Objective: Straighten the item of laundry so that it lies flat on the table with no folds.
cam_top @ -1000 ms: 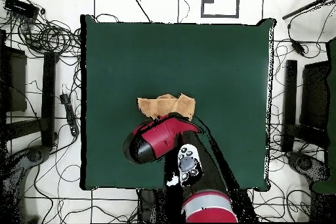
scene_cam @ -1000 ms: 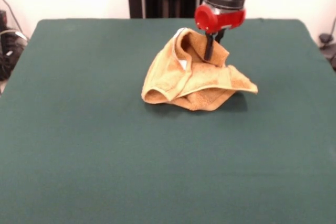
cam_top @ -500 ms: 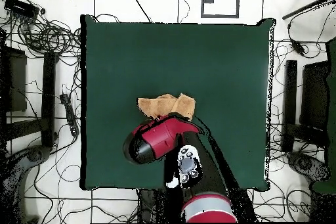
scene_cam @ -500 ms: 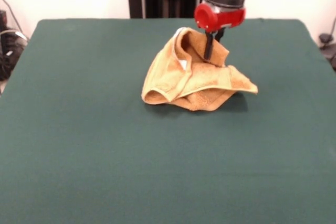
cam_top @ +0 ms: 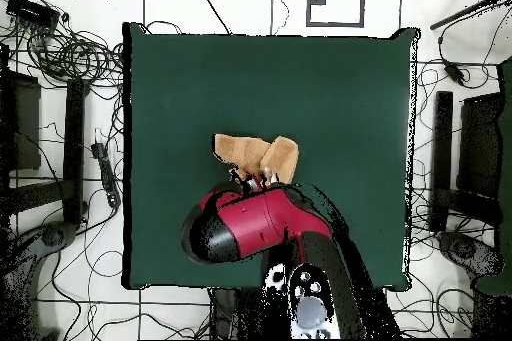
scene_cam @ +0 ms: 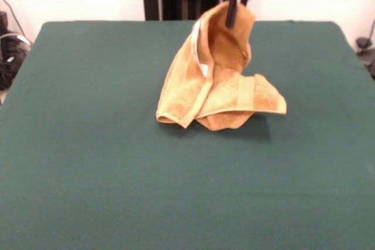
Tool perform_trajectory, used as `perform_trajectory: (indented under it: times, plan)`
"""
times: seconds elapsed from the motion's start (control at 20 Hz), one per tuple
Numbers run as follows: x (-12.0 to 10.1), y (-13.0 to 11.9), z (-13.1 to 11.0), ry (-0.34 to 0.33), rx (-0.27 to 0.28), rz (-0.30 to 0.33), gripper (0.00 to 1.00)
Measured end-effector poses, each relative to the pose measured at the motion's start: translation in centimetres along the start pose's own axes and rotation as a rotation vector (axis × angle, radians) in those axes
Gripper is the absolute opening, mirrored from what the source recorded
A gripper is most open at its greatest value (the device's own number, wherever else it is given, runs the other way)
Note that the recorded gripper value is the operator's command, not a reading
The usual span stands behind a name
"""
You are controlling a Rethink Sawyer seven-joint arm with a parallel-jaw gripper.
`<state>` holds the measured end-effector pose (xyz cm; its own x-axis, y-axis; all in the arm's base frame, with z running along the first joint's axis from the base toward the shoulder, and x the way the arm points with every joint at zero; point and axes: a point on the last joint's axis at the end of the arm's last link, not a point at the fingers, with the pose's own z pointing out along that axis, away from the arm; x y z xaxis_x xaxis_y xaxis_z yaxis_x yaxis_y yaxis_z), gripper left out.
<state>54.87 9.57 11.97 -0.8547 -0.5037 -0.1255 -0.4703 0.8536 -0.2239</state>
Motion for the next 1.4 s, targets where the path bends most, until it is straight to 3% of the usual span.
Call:
perform_trajectory:
  times: [0.3, 0.65, 0.9, 1.1, 1.2, 1.4]
  plan:
    - [-0.2, -1.9, -4.5, 0.024, -0.007, 0.117, 0.00]
    - [-0.8, -1.9, -7.2, 0.039, -0.037, 0.171, 0.00]
    - [-1.2, -2.2, -10.6, 0.066, -0.058, 0.233, 0.00]
    - [-1.1, -2.3, -14.3, 0.084, -0.063, 0.279, 0.00]
    - [-1.0, -2.4, -17.4, 0.089, -0.064, 0.312, 0.00]
    - [-1.2, -2.6, -20.8, 0.067, -0.072, 0.360, 0.00]
